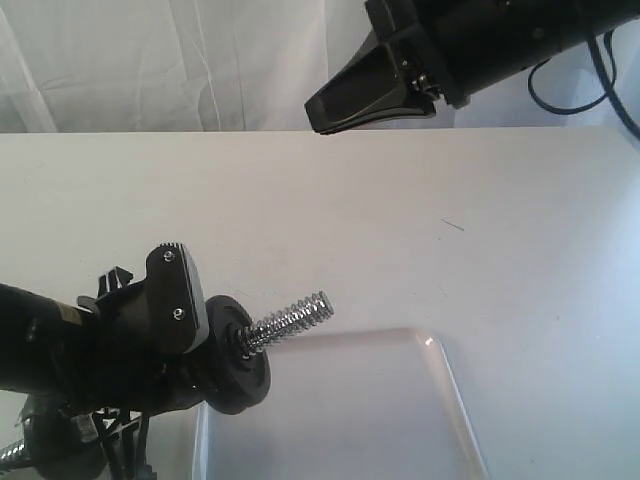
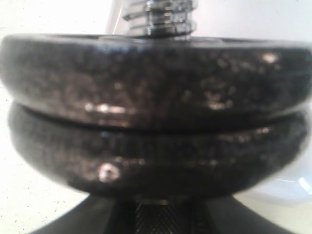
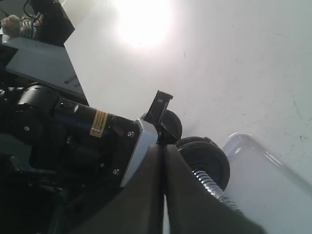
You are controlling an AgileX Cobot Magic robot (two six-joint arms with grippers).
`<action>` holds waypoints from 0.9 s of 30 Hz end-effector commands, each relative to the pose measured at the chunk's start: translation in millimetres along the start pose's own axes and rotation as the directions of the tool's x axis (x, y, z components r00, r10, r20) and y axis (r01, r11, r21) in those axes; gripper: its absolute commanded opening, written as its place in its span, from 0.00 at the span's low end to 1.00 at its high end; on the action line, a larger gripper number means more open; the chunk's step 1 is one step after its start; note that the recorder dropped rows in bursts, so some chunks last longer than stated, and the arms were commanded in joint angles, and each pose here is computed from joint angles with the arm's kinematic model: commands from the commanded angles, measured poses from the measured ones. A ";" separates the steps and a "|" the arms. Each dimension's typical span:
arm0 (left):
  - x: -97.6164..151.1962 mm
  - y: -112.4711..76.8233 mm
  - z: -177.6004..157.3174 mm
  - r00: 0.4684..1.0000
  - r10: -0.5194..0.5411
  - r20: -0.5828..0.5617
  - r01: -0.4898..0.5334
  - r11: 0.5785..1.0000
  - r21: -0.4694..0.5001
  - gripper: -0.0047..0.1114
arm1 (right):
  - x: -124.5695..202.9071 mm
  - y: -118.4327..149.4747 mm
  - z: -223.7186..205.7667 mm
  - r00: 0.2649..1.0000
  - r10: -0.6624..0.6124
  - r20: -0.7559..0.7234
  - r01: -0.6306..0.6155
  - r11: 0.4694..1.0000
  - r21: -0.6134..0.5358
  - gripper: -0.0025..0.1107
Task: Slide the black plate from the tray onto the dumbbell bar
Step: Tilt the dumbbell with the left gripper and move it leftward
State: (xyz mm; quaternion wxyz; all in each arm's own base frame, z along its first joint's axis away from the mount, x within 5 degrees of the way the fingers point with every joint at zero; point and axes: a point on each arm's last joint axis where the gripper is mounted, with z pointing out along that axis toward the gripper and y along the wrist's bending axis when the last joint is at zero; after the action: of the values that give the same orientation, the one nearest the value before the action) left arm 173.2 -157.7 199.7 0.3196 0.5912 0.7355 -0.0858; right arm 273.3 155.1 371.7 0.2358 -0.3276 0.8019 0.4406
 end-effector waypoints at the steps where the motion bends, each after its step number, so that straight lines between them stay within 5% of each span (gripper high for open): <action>1: -47.3 58.3 -35.5 0.948 0.031 0.318 0.143 0.850 -0.508 0.04 | -0.4 8.4 -9.2 1.000 -0.022 0.008 0.022 1.000 0.018 0.02; 12: -42.0 86.1 -40.9 0.941 -0.056 0.334 0.244 0.797 -0.552 0.04 | 0.4 11.9 -12.5 1.000 -0.031 0.007 0.031 0.999 0.032 0.02; 17: -41.8 88.5 -25.3 0.966 0.057 0.251 0.103 0.809 -0.579 0.04 | 0.4 11.9 -12.5 1.000 -0.029 0.007 0.028 0.999 0.031 0.02; 27: -67.1 109.4 -18.7 0.953 0.064 0.298 0.126 0.806 -0.578 0.04 | 7.9 6.5 -8.4 1.000 0.007 -0.021 -0.006 0.999 0.039 0.02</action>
State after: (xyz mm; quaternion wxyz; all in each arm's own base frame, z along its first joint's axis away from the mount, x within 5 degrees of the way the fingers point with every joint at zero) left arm 225.9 -171.0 204.5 0.2798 0.6038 0.7437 -0.0641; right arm 264.2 150.5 376.9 0.2370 -0.3275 0.8100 0.4248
